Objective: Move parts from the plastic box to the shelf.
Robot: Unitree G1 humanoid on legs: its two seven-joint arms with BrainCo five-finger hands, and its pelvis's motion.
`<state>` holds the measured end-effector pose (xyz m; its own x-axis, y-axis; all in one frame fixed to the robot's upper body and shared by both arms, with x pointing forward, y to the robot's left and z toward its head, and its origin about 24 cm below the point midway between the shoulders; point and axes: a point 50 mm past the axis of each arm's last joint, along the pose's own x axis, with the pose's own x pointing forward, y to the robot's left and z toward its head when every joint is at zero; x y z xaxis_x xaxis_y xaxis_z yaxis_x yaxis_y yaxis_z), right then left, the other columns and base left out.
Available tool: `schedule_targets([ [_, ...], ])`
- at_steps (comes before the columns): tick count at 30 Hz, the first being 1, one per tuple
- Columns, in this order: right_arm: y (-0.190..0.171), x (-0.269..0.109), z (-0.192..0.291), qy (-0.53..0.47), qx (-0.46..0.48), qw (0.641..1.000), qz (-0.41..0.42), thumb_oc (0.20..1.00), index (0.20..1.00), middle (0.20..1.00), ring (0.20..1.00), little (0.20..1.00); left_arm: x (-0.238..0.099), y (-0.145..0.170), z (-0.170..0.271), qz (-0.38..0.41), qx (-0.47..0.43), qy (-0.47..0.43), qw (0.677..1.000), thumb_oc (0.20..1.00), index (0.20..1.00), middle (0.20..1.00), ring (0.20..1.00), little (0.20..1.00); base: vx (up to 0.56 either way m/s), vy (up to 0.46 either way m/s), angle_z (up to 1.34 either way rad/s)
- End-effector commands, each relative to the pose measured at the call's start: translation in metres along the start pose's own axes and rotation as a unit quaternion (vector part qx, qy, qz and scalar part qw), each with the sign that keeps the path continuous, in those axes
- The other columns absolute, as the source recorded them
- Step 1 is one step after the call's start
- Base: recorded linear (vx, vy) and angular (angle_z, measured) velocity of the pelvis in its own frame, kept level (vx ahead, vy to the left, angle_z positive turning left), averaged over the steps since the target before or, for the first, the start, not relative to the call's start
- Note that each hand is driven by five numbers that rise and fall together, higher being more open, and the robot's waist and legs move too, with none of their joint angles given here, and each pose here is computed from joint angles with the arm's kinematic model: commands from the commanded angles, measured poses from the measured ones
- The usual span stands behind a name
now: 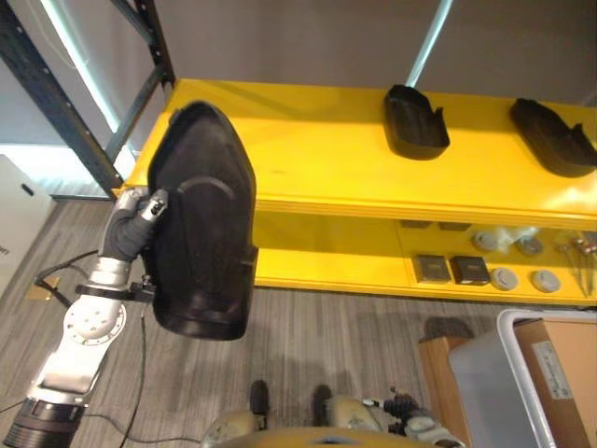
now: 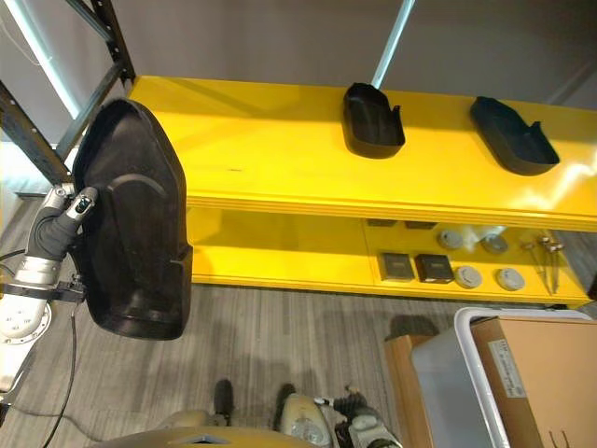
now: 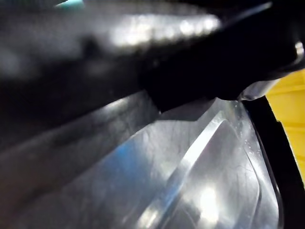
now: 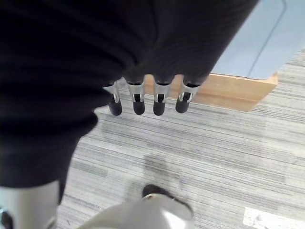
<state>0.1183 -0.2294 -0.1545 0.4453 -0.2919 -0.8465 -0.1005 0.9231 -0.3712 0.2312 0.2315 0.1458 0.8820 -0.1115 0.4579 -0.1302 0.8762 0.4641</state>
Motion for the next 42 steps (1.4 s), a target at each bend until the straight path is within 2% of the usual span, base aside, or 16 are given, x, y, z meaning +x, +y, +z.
schedule_targets([
  [1,-0.001,0.0,-0.005,0.016,-0.012,1.0,-0.001,1.0,1.0,1.0,1.0,1.0,0.009,-0.002,0.032,0.0,-0.029,-0.088,0.996,0.2,0.2,0.2,0.2,0.2,0.16,-0.015,0.09],
  [10,-0.01,-0.002,-0.022,0.033,-0.037,0.999,-0.006,1.0,1.0,1.0,1.0,1.0,0.003,-0.014,0.025,0.021,-0.073,-0.069,0.995,0.2,0.2,0.2,0.2,0.2,0.21,-0.075,0.34],
  [14,-0.016,-0.001,-0.021,0.035,-0.009,0.999,-0.02,1.0,1.0,1.0,1.0,1.0,-0.001,-0.017,0.022,0.019,-0.089,-0.055,0.994,0.2,0.2,0.2,0.2,0.2,0.21,0.02,0.15],
  [19,-0.015,-0.001,-0.016,0.025,-0.029,0.999,-0.015,1.0,1.0,1.0,1.0,1.0,-0.004,-0.009,0.017,0.042,-0.065,-0.04,0.996,0.2,0.2,0.2,0.2,0.2,0.24,0.091,-0.14],
  [26,0.0,-0.003,-0.021,0.035,0.004,0.999,0.0,1.0,1.0,1.0,1.0,1.0,-0.01,0.004,0.009,0.055,-0.037,-0.009,0.998,0.2,0.2,0.2,0.2,0.2,0.19,0.127,-0.55],
  [31,0.019,-0.007,-0.022,0.028,-0.024,0.999,0.035,1.0,1.0,1.0,1.0,1.0,0.005,0.019,-0.004,0.091,0.041,0.003,0.995,0.2,0.2,0.2,0.2,0.2,0.02,0.036,-0.2],
  [34,0.025,-0.008,-0.025,0.032,-0.035,0.998,0.052,1.0,1.0,1.0,1.0,1.0,0.017,0.025,-0.013,0.117,0.051,0.014,0.992,0.2,0.2,0.2,0.2,0.2,-0.03,-0.003,-0.43],
  [38,0.022,-0.01,-0.036,0.055,-0.01,0.997,0.058,1.0,1.0,1.0,1.0,1.0,0.03,0.037,-0.017,0.139,0.064,0.017,0.988,0.2,0.2,0.2,0.2,0.2,0.0,0.002,-0.33],
  [42,0.003,-0.01,-0.051,0.086,0.012,0.996,0.038,1.0,1.0,1.0,1.0,1.0,0.065,0.066,-0.023,0.174,0.047,0.032,0.983,0.2,0.2,0.2,0.2,0.2,-0.03,0.005,-0.25],
])
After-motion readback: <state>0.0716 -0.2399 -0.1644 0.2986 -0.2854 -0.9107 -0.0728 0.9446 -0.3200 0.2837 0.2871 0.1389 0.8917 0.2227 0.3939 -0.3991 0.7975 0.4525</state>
